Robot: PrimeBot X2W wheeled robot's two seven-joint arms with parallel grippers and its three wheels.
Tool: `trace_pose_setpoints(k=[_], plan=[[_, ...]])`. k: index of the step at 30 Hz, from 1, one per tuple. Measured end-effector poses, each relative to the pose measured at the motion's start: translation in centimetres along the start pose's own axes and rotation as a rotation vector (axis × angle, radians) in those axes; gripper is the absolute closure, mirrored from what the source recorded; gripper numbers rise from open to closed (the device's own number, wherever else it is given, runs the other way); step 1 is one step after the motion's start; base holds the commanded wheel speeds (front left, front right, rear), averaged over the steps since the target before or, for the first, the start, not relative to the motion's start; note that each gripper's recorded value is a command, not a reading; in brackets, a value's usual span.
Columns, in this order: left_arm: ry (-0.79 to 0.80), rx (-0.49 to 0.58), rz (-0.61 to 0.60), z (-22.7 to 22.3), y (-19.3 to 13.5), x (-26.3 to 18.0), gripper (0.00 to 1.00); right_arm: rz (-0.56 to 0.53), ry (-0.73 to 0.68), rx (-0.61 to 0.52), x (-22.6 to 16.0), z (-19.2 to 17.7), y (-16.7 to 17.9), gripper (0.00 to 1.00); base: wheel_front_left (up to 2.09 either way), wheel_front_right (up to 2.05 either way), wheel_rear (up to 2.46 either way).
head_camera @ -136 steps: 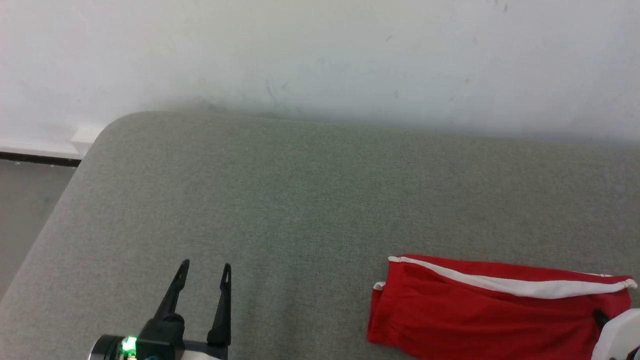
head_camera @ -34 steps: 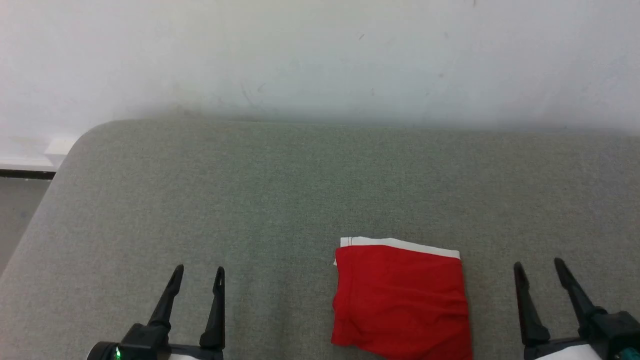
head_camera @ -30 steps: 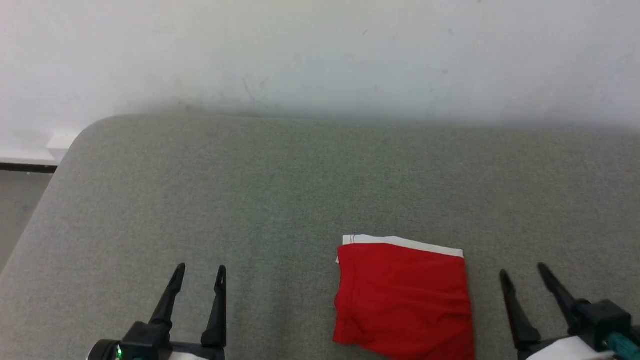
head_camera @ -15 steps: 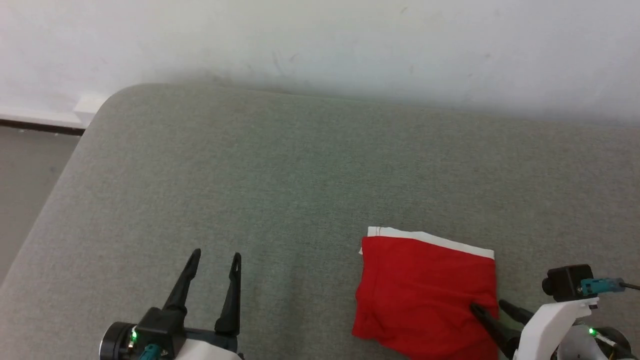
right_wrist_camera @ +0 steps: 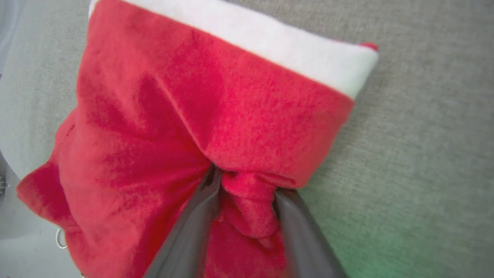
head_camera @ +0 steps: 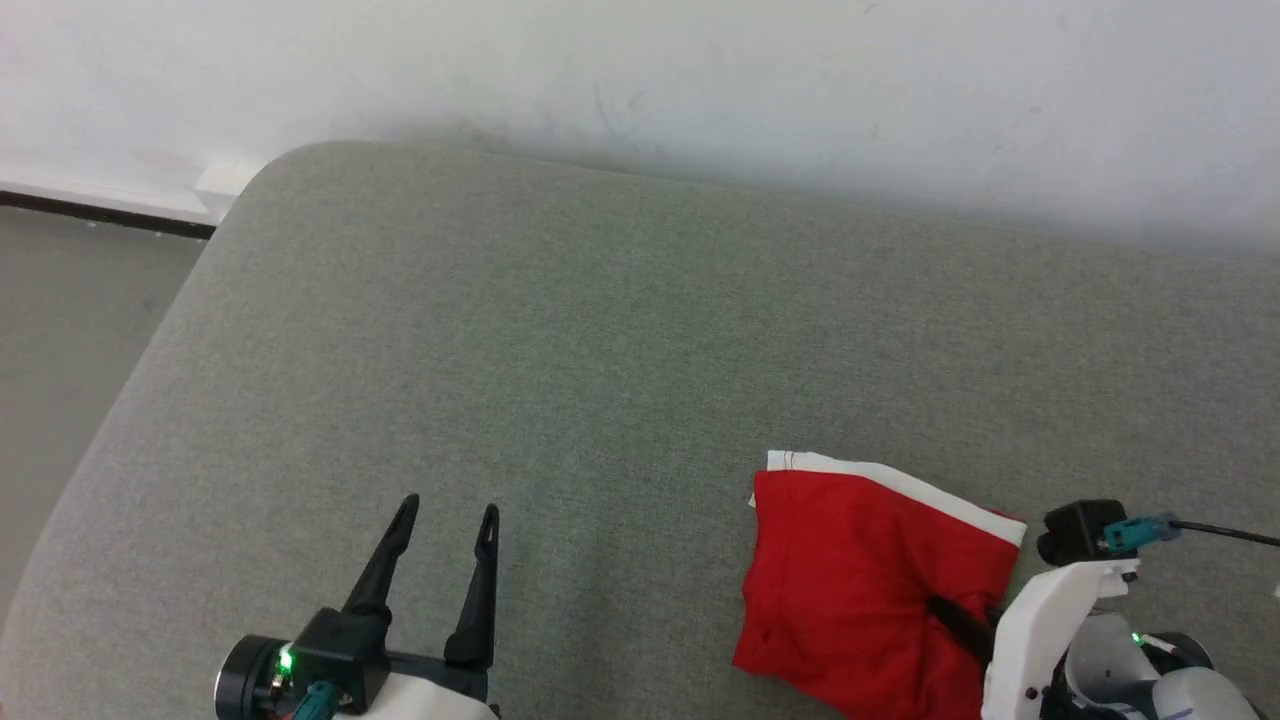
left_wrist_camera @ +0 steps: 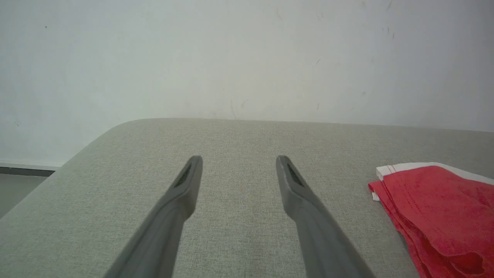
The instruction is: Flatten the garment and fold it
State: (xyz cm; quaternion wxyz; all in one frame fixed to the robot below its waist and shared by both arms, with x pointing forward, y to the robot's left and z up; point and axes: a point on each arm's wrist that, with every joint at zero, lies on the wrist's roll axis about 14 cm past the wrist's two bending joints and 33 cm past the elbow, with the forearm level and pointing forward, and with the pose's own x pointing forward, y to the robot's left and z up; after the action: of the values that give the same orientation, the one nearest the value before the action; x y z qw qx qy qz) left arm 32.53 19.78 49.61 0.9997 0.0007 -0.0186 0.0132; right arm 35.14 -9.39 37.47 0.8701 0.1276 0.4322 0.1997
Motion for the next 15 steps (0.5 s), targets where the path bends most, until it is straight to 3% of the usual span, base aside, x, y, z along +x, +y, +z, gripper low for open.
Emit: trace_pose_setpoints(k=[4,9,15], plan=[[-0.006,-0.006,-0.024,0.1,-0.8,0.3,0.0,-0.032,-0.018,-0.085,-0.1,0.4,-0.3,1.0,0.0,0.0,0.0],[-0.016,-0.014,-0.083,0.3,-2.5,1.3,0.0,-0.115,-0.044,-0.352,-1.6,2.4,-1.5,1.0,0.0,0.0,0.0],[-0.046,-0.044,-0.267,1.0,-8.2,3.5,0.0,-0.295,-0.031,-0.626,-6.5,5.3,-6.5,1.0,0.0,0.0,0.0]])
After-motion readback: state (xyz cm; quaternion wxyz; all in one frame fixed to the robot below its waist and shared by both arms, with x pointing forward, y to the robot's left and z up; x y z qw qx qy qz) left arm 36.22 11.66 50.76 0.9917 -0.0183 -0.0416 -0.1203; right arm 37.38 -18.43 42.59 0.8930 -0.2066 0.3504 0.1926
